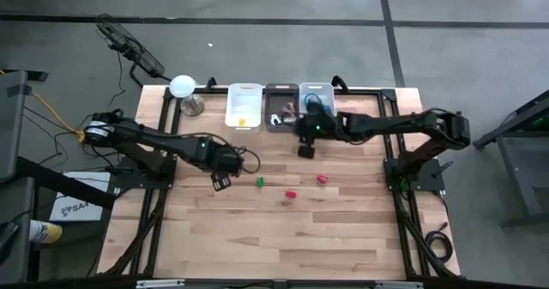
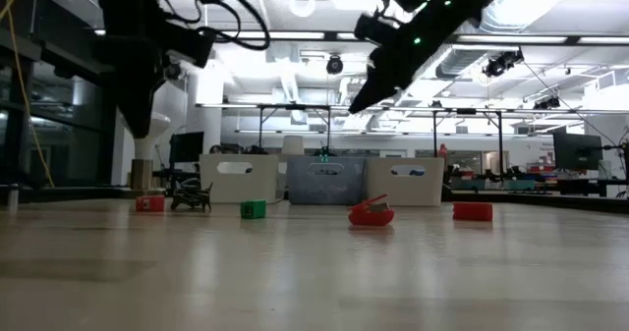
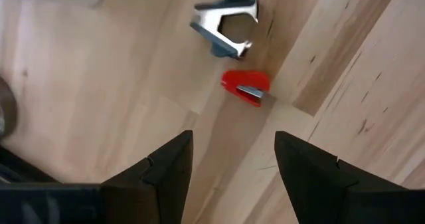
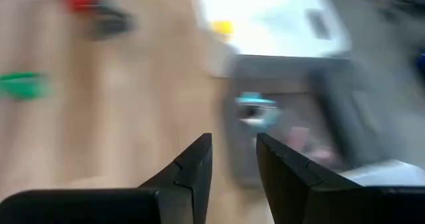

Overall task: Pick and place Stapler, Stapler remover, tape
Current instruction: Put the blue staple remover into the black bin

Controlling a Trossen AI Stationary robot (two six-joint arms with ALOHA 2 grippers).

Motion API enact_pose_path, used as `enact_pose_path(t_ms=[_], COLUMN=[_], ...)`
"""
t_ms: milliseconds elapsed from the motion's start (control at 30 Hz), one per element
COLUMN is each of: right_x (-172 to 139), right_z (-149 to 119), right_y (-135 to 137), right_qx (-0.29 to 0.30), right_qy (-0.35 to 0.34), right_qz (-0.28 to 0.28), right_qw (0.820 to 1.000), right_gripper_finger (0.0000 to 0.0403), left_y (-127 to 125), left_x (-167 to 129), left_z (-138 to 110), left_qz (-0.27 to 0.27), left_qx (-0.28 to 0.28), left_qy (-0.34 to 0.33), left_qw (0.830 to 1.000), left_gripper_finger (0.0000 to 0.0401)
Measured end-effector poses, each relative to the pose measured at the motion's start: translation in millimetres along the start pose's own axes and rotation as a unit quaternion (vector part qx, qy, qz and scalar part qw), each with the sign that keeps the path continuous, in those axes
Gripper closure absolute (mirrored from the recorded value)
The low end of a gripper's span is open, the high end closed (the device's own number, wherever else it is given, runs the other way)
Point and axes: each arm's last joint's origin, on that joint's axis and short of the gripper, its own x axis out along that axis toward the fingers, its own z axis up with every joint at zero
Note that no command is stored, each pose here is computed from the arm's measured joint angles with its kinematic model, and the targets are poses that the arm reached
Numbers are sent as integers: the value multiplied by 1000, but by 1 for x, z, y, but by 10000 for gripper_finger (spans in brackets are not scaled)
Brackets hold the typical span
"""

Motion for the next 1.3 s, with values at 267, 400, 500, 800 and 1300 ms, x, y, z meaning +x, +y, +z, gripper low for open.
enact_pose_path(t_ms=[267, 400, 500, 800, 1300], right_x=[-13, -15, -16, -18, -20], right_z=[-26, -40, -46, -52, -52], right_y=[30, 42, 48, 61, 65], right_qx=[-3, 6, 16, 8, 0], right_qy=[9, 4, -10, -8, -10], right_qz=[54, 64, 70, 87, 92], right_qw=[999, 998, 997, 996, 996], right_gripper_finger=[293, 293, 293, 293, 292], left_y=[-7, 2, 11, 41, 57], left_x=[13, 15, 19, 33, 61], left_z=[0, 11, 17, 37, 52], left_qz=[-11, -8, 1, -6, -28], left_qx=[-52, -120, -143, -178, -232], left_qy=[-39, -66, -63, -62, -16], left_qw=[998, 991, 988, 982, 972], left_gripper_finger=[194, 194, 194, 194, 169])
